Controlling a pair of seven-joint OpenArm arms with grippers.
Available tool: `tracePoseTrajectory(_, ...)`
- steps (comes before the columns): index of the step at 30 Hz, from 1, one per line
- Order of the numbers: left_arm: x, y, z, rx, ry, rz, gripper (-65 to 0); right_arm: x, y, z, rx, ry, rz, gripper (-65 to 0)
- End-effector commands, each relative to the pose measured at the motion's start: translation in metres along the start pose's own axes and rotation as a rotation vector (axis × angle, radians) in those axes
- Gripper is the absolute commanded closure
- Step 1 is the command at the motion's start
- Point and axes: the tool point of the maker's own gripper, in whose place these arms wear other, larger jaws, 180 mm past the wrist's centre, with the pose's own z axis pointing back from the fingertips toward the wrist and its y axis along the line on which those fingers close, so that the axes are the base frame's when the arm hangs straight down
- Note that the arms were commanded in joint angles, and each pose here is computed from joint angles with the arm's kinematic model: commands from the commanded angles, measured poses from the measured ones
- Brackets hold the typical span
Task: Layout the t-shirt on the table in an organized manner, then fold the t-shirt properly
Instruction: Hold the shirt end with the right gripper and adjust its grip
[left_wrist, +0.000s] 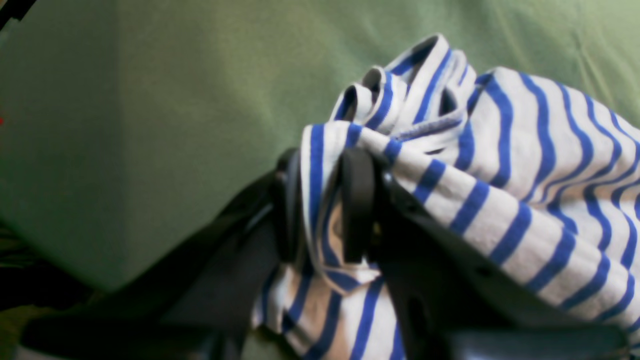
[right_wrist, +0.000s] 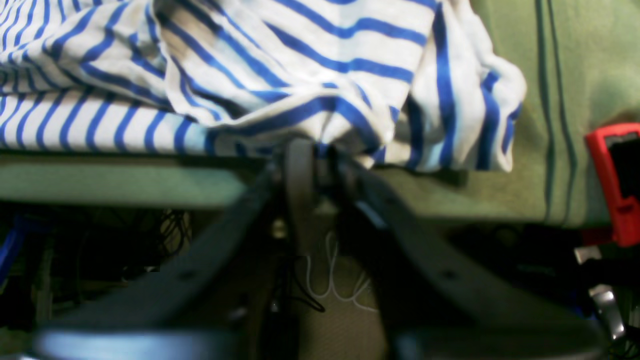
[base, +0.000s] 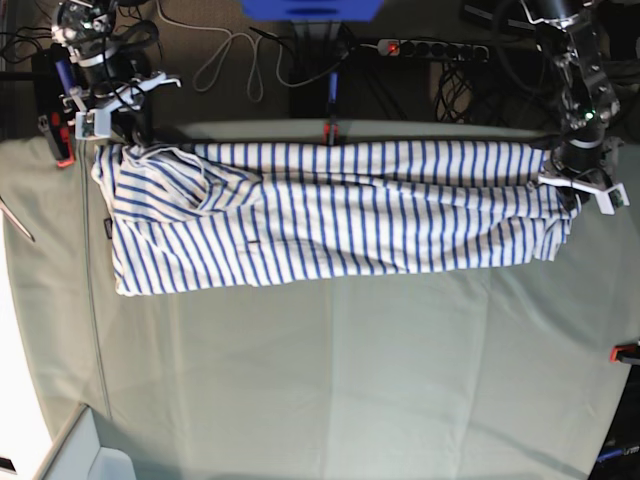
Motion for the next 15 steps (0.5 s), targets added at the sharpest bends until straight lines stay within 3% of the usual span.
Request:
tracePoseTrajectory(1,0.019,0.002,-0.001,0.000,-0.057,-0.009,-14.3,0.010,-0.001,0.002,0.010,-0.038,0.008,-16.5)
tracePoseTrajectory(5,0.019,0.002,-0.001,0.000,-0.057,-0.009,-14.3,0.020,-0.001,-0.003,0.010,-0.067,0.008,-24.8)
tracePoseTrajectory(15,0.016,0.003,-0.001,0.002,-0.049,-0.007,-14.3,0.049,-0.021,-0.021,-0.037,-0.138,-0.002,-25.4)
